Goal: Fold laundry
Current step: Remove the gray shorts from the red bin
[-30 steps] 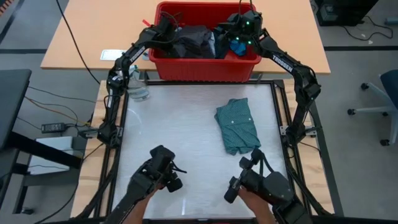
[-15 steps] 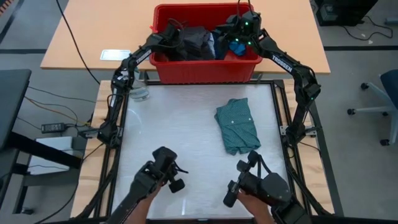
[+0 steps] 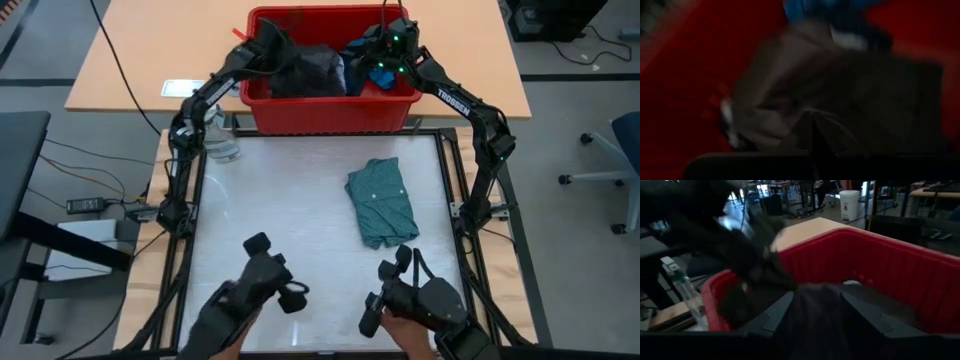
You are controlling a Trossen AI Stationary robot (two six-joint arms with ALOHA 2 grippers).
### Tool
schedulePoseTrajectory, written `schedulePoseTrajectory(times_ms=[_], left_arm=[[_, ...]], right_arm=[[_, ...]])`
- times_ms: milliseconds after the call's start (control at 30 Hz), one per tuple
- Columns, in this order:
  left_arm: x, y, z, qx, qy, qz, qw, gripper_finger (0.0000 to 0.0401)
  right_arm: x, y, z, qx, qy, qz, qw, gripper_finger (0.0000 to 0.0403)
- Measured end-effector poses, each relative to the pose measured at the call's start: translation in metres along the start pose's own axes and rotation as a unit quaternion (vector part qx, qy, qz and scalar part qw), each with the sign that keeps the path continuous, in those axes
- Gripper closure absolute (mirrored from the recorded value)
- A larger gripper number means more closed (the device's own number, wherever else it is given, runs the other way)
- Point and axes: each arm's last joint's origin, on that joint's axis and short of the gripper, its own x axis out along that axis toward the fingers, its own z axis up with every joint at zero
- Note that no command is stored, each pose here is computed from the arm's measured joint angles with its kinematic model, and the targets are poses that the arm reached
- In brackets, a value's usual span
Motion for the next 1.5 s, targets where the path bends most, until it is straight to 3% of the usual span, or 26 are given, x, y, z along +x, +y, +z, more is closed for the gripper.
schedulePoseTrajectory(times_ms=[267, 433, 600, 733, 867, 1000, 1100, 1267, 1433, 1500], left_arm=[[-0.11, 0.004, 0.045, -0.008, -0.142, 0.045, 0.989, 0.04], [-0.164, -0.003, 0.055, -0.001, -0.194, 0.027, 0.981, 0.0401], [-0.225, -0.011, 0.061, -0.004, -0.277, -0.026, 0.96, 0.0401], [-0.276, -0.02, 0.061, 0.01, -0.346, -0.071, 0.936, 0.0401], [-0.315, -0.029, 0.059, 0.03, -0.397, -0.11, 0.911, 0.0401], [-0.341, -0.044, 0.056, 0.029, -0.429, -0.212, 0.878, 0.0401], [-0.355, -0.056, 0.049, 0.012, -0.412, -0.309, 0.857, 0.0401], [-0.353, -0.085, 0.036, -0.058, -0.277, -0.409, 0.868, 0.0401], [-0.334, -0.138, 0.03, -0.125, -0.082, -0.414, 0.898, 0.0401], [-0.327, -0.163, 0.028, -0.144, -0.001, -0.416, 0.898, 0.0401]], right_arm=[[0.0, 0.001, 0.0, 0.031, 0.001, 0.014, 0.999, 0.0241], [0.0, 0.007, 0.0, 0.066, 0.008, 0.089, 0.994, 0.0241], [0.003, 0.022, -0.001, 0.123, 0.03, 0.156, 0.98, 0.0248], [0.005, 0.04, -0.003, 0.144, 0.053, 0.159, 0.975, 0.0271], [-0.005, 0.066, 0.003, 0.108, 0.059, 0.135, 0.983, 0.0309], [-0.024, 0.094, 0.017, 0.065, 0.051, 0.108, 0.991, 0.0345], [-0.039, 0.11, 0.025, 0.02, 0.043, 0.098, 0.994, 0.0363], [-0.065, 0.126, 0.032, 0.003, 0.065, 0.147, 0.987, 0.0387], [-0.091, 0.138, 0.02, 0.024, 0.167, 0.154, 0.974, 0.0396], [-0.103, 0.144, 0.014, 0.03, 0.215, 0.153, 0.964, 0.0394]])
